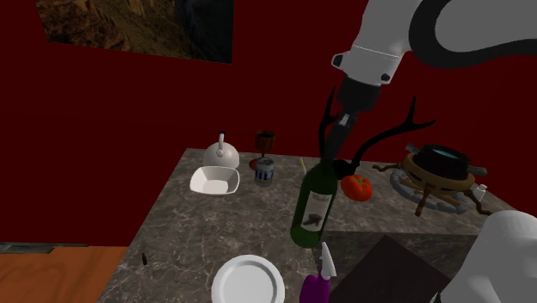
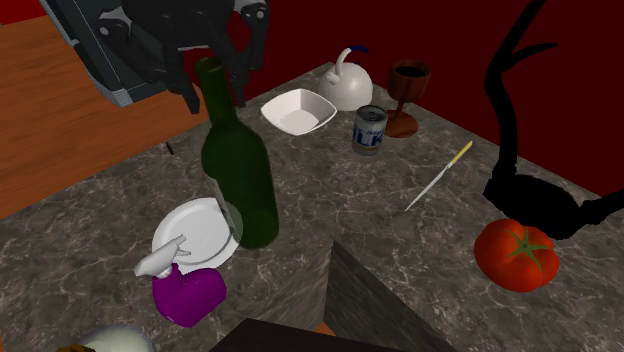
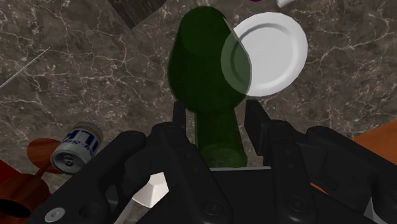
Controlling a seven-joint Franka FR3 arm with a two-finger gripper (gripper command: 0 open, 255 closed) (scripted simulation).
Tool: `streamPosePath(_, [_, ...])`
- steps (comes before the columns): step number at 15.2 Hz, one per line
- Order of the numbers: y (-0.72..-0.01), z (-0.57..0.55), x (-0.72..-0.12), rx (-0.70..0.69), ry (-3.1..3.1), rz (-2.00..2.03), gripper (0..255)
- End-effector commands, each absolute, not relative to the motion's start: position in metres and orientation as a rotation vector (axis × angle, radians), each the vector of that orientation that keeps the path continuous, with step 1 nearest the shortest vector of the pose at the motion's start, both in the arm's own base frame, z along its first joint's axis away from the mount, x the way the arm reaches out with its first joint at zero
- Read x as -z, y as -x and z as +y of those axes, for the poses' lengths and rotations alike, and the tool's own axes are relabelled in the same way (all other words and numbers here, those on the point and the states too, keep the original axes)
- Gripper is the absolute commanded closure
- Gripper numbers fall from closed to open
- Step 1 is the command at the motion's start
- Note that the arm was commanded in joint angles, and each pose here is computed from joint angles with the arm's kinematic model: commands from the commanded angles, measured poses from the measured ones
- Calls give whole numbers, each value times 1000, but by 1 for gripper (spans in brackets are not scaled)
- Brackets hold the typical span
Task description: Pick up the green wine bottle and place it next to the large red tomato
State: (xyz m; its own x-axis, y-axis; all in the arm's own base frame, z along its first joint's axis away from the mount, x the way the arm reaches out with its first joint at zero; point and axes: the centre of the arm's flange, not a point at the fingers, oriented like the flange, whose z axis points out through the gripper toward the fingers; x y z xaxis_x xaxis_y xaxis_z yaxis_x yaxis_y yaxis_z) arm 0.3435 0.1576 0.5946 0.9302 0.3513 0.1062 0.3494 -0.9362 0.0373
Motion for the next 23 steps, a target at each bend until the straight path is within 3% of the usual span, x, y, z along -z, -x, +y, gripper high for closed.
streamPosePath(1, [-343,158,-605,-174,-3069,557,255])
streamPosePath(23, [-343,158,-721,-174,-3069,557,255])
